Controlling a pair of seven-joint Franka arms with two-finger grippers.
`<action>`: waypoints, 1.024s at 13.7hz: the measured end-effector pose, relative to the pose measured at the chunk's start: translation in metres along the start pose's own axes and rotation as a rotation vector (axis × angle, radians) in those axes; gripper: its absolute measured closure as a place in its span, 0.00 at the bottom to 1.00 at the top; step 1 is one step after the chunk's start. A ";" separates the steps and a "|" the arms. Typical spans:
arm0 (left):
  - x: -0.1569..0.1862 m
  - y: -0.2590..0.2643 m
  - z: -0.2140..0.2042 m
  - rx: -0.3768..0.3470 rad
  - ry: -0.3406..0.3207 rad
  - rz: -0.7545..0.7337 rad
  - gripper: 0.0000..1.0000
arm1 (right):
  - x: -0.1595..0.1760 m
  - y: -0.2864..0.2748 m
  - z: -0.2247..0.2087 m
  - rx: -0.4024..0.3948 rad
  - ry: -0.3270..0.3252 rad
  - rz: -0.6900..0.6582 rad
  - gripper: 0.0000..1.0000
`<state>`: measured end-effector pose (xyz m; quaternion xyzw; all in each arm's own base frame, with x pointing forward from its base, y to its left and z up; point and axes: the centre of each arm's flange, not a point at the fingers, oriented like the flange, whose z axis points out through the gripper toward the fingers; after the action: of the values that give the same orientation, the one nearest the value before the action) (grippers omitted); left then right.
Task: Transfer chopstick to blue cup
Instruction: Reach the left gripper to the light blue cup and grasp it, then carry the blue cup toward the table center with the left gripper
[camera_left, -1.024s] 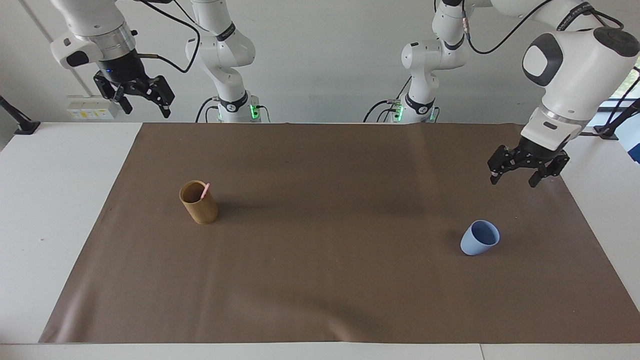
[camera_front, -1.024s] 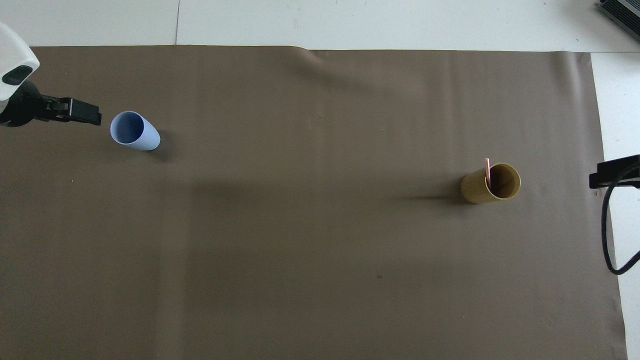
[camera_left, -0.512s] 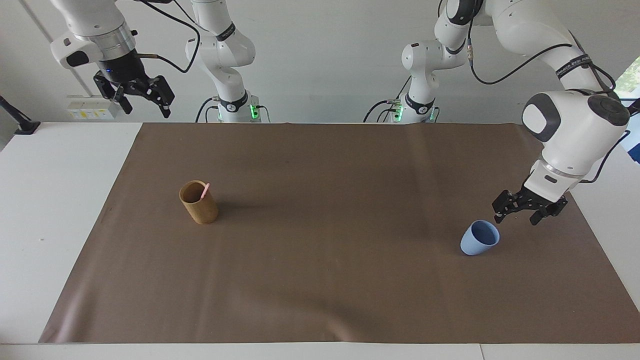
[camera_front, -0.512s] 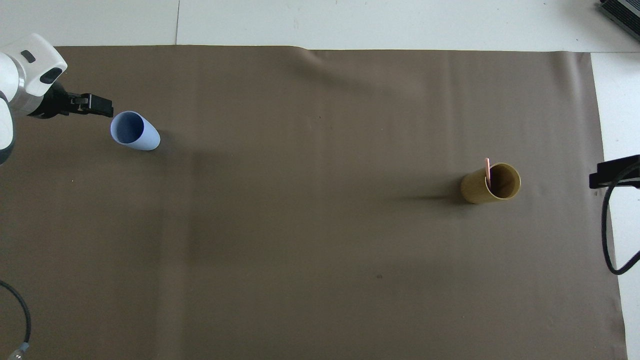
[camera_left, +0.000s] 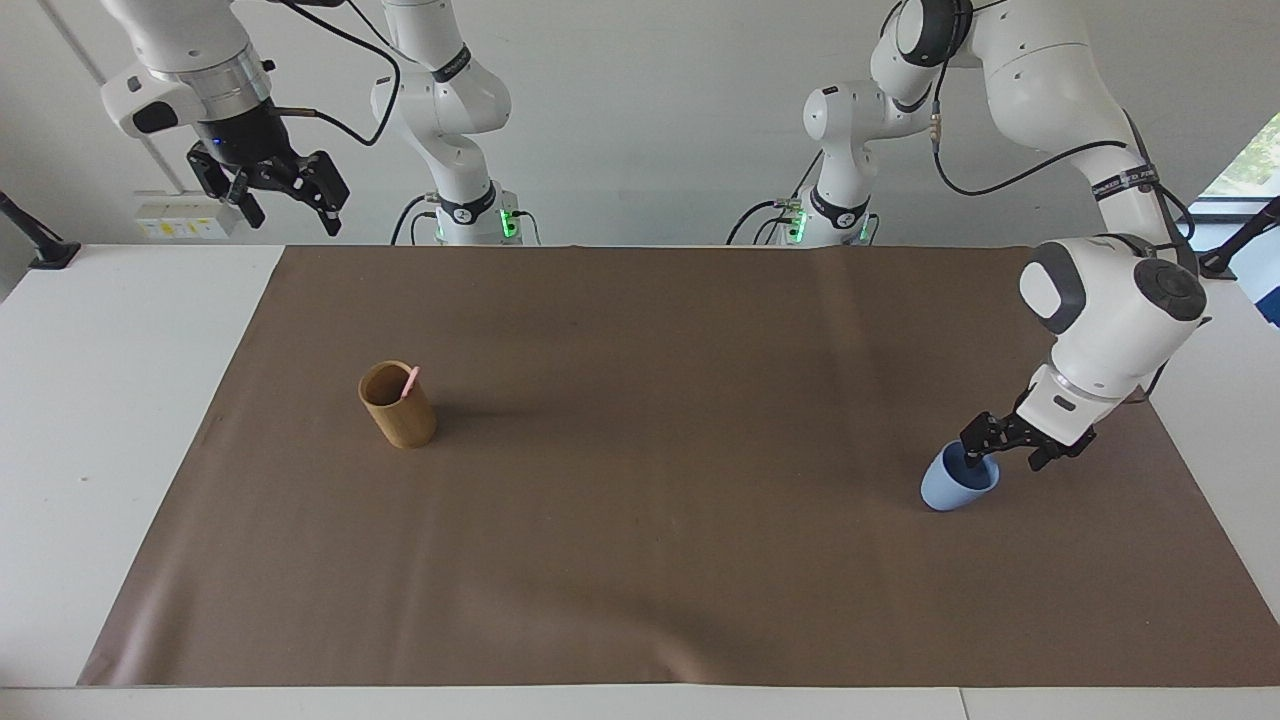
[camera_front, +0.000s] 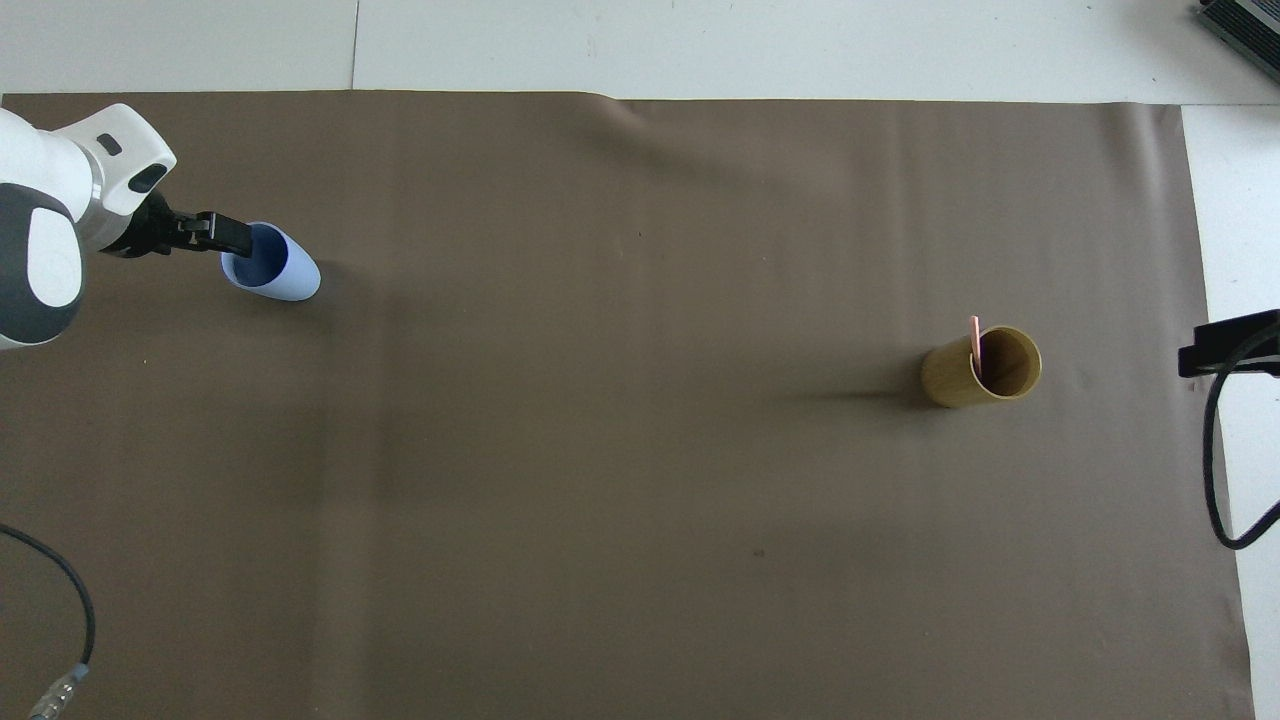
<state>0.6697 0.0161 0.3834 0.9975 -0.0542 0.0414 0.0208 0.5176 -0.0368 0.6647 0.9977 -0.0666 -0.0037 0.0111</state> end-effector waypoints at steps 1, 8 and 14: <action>-0.003 0.001 0.008 -0.001 -0.003 0.001 0.00 | 0.000 0.000 0.000 0.000 0.000 0.000 0.00; -0.009 0.003 0.024 -0.001 0.020 -0.004 0.56 | 0.000 0.000 0.000 0.000 0.000 0.000 0.00; -0.007 0.007 0.016 -0.012 0.037 -0.010 0.95 | 0.000 0.000 0.000 0.000 0.000 0.000 0.00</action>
<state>0.6633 0.0090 0.3668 0.9966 -0.0491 0.0594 0.0281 0.5176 -0.0368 0.6647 0.9977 -0.0666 -0.0037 0.0111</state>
